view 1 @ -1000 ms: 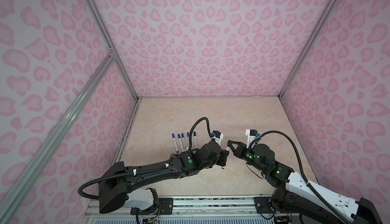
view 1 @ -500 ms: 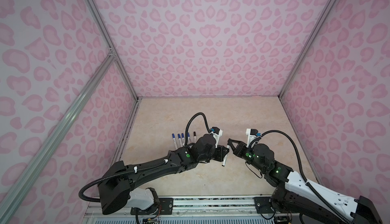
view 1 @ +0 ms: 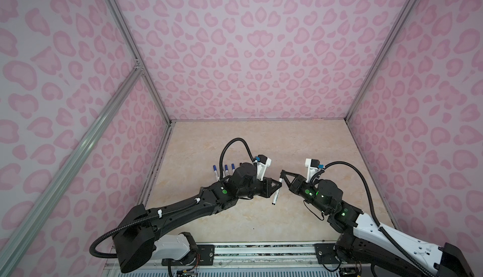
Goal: Insert the pens into the pen caps
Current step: 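Lower the capped marker beside the row with the left gripper while the right withdraws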
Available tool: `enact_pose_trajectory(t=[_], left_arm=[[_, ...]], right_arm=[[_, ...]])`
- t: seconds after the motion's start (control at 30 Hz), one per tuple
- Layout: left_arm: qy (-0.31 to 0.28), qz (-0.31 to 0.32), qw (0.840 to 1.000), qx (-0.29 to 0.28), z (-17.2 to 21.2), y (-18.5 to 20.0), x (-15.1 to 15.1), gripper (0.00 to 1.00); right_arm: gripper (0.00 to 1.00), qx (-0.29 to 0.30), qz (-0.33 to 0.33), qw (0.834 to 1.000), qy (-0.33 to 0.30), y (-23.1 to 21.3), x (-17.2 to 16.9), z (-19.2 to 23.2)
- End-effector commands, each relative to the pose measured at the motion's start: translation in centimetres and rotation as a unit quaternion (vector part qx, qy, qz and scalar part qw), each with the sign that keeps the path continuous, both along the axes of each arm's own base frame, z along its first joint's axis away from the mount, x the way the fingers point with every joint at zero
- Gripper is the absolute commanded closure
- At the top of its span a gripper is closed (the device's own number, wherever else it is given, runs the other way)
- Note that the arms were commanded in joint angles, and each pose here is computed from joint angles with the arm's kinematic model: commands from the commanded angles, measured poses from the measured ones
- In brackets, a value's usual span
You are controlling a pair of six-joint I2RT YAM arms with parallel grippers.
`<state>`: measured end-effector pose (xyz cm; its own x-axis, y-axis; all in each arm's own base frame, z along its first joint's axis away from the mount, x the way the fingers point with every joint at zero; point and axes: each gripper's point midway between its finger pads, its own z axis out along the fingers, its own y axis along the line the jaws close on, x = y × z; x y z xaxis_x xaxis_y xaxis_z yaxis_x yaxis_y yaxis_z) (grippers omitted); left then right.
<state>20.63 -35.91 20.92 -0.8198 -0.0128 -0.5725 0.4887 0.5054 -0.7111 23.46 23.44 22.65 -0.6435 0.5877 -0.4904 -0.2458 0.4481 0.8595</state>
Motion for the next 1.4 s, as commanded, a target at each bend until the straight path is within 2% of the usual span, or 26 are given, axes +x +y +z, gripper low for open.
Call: enact_pose_trajectory(t=[0.0,0.07,0.17,0.37,0.5,0.6,0.8,1.0,1.17,1.23,1.3,1.37], left_arm=[[-0.033,0.111,0.993,-0.012,1.2,1.9,4.2,0.97],[-0.035,0.12,0.992,-0.007,1.2,2.3,4.4,0.97],[-0.043,0.154,0.987,0.031,0.6,3.4,5.4,0.97],[-0.075,0.234,0.962,0.116,-0.4,6.4,7.2,0.97],[-0.098,0.276,0.944,0.154,0.4,8.3,7.5,0.97],[-0.111,0.287,0.937,0.166,1.0,8.9,7.5,0.97],[-0.115,0.287,0.936,0.166,0.9,9.1,7.3,0.97],[-0.08,0.231,0.963,0.109,0.6,7.8,7.0,0.97],[-0.08,0.238,0.961,0.119,0.3,8.5,6.9,0.97],[-0.071,0.244,0.958,0.13,-0.3,8.9,7.0,0.97],[-0.056,0.248,0.957,0.142,-1.4,9.1,7.0,0.97],[-0.042,0.253,0.954,0.155,-2.5,9.2,7.1,0.97]], right_arm=[[1.0,0.028,0.093,0.995,-0.016,2.6,-2.6,1.3],[1.0,0.028,0.096,0.995,-0.019,2.9,-2.9,1.5],[1.0,0.015,0.092,0.996,-0.012,3.3,-3.2,1.3],[1.0,0.0,0.104,0.994,0.013,5.0,-3.1,0.3],[1.0,-0.04,0.086,0.995,0.033,5.3,-2.5,-1.2],[1.0,-0.055,0.079,0.994,0.04,5.5,-2.2,-1.7],[1.0,-0.052,0.095,0.993,0.039,6.9,-2.5,-1.3],[1.0,-0.032,0.111,0.993,0.0,7.4,-3.1,0.1],[0.99,-0.064,0.069,0.996,-0.003,5.5,-2.5,-0.1],[0.85,-0.083,0.03,0.996,0.001,3.8,-1.9,-0.5],[0.62,-0.103,-0.007,0.995,0.002,2.1,-1.5,-0.8],[0.44,-0.125,-0.036,0.991,0.002,0.6,-1.2,-1.1]])
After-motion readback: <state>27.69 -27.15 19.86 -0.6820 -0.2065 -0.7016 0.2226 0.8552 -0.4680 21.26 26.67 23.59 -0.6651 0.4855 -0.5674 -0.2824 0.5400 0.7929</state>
